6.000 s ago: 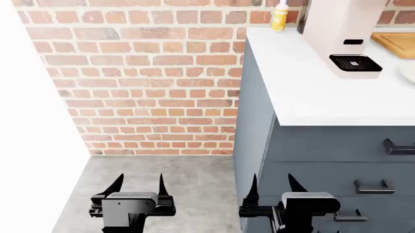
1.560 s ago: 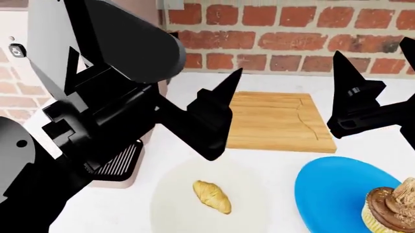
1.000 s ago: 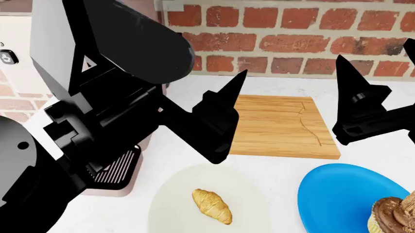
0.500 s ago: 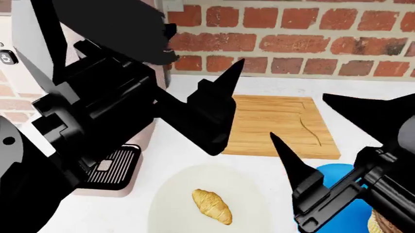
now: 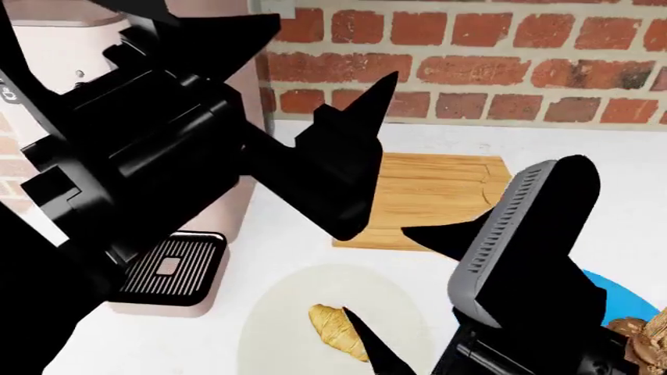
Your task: From the different types of pastries on the counter, select a croissant and place it on the cutting board. Then retrieve a jar of jam from the cabinet and place it alongside the croissant on the cutting board.
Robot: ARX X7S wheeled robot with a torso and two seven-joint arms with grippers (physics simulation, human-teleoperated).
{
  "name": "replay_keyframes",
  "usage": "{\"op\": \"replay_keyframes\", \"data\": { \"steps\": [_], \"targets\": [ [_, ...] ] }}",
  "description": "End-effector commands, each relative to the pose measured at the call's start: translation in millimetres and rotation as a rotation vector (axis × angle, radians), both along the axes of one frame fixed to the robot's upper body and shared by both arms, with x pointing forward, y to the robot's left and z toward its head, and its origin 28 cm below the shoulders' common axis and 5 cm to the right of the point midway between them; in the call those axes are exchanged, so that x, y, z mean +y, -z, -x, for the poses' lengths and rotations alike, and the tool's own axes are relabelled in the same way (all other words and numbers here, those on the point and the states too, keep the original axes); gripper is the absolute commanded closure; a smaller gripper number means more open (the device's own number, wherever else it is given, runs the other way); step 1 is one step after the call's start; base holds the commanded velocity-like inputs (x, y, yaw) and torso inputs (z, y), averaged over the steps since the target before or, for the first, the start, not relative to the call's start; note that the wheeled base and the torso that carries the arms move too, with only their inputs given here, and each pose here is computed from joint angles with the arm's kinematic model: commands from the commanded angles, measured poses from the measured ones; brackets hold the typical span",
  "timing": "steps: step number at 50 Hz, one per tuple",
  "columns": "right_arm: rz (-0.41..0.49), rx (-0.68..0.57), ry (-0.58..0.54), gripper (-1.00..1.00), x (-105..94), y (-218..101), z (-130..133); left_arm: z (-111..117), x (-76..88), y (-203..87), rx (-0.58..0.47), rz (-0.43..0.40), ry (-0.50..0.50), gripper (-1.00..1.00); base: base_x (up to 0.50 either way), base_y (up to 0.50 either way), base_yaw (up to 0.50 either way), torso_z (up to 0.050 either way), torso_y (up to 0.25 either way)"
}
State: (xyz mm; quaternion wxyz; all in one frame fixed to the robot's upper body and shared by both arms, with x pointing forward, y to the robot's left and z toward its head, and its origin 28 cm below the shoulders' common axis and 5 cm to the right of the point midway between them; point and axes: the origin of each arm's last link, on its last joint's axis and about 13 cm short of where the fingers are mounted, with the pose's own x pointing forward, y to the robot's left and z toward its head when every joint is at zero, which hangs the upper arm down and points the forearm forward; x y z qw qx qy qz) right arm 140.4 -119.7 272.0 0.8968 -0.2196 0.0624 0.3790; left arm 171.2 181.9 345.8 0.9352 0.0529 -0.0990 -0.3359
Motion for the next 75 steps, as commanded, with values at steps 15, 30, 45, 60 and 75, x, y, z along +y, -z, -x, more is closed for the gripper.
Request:
{"op": "replay_keyframes", "data": {
  "steps": [15, 30, 45, 60, 75],
  "targets": [
    [0.154, 0.194, -0.060, -1.00, 20.5, 21.6, -25.9, 3.4, -1.7, 3.2, 0.006, -0.028, 0.026, -1.00, 0.00, 0.00, 0.00, 0.000, 0.000],
    [0.192, 0.206, -0.040, -1.00, 24.3, 34.3, -37.9, 3.9, -0.9, 3.0, 0.012, -0.008, 0.030, -1.00, 0.00, 0.00, 0.00, 0.000, 0.000],
    [0.176, 0.244, -0.047, -1.00, 29.9, 58.7, -44.9, 1.9, -1.2, 6.6, 0.022, -0.003, 0.029, -1.00, 0.00, 0.00, 0.00, 0.000, 0.000],
    [0.213, 0.265, -0.026, -1.00, 33.0, 68.3, -51.3, 2.4, -0.9, 5.9, 0.019, -0.005, 0.028, -1.00, 0.00, 0.00, 0.00, 0.000, 0.000],
    [0.221, 0.297, -0.034, -1.00, 37.5, 78.3, -54.6, 1.6, -1.3, 7.4, 0.024, -0.006, 0.030, -1.00, 0.00, 0.00, 0.00, 0.000, 0.000]
  ]
}}
